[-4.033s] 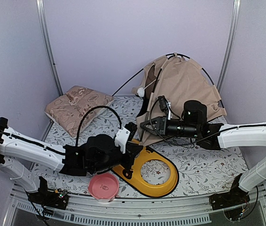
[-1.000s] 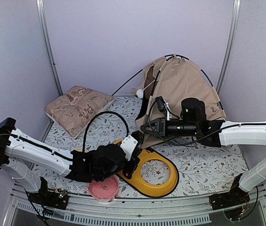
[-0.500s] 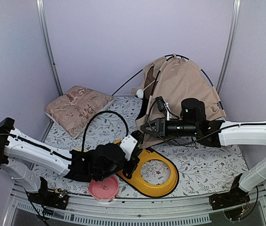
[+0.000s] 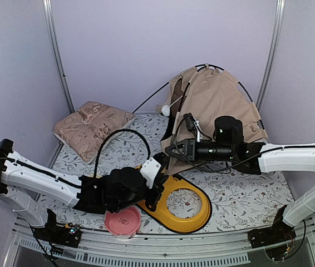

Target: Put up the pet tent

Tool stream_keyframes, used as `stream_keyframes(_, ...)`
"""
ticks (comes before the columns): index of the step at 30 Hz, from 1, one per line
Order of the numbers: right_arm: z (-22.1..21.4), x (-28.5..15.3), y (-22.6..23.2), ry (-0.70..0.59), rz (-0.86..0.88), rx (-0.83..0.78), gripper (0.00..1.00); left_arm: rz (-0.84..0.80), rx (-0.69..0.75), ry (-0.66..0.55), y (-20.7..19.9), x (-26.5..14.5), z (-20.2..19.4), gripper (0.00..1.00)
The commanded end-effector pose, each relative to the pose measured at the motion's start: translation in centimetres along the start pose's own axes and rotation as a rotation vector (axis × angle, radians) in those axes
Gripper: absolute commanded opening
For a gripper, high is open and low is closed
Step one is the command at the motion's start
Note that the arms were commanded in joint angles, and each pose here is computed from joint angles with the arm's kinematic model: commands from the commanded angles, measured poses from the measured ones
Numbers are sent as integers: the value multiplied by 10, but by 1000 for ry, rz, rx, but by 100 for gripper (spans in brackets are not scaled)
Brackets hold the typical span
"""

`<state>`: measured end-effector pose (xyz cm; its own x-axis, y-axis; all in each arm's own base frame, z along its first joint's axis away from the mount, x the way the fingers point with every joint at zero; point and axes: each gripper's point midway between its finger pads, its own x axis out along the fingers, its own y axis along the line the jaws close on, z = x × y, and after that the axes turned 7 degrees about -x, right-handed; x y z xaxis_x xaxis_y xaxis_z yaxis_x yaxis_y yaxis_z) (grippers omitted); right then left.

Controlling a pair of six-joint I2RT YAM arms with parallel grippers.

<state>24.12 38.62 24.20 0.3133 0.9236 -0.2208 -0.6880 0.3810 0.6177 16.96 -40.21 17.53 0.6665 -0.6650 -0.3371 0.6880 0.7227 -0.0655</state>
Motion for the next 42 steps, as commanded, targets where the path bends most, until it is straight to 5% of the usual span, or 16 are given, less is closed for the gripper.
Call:
stream_keyframes(1, 46, -8, -27, -196, -126, -7, 0, -93, 50, 140, -13, -11, -37, 0)
stream_keyframes(42, 2, 10, -31, -82, -193, -80, 0, -169, -84, 117, 3, -10, -1, 0)
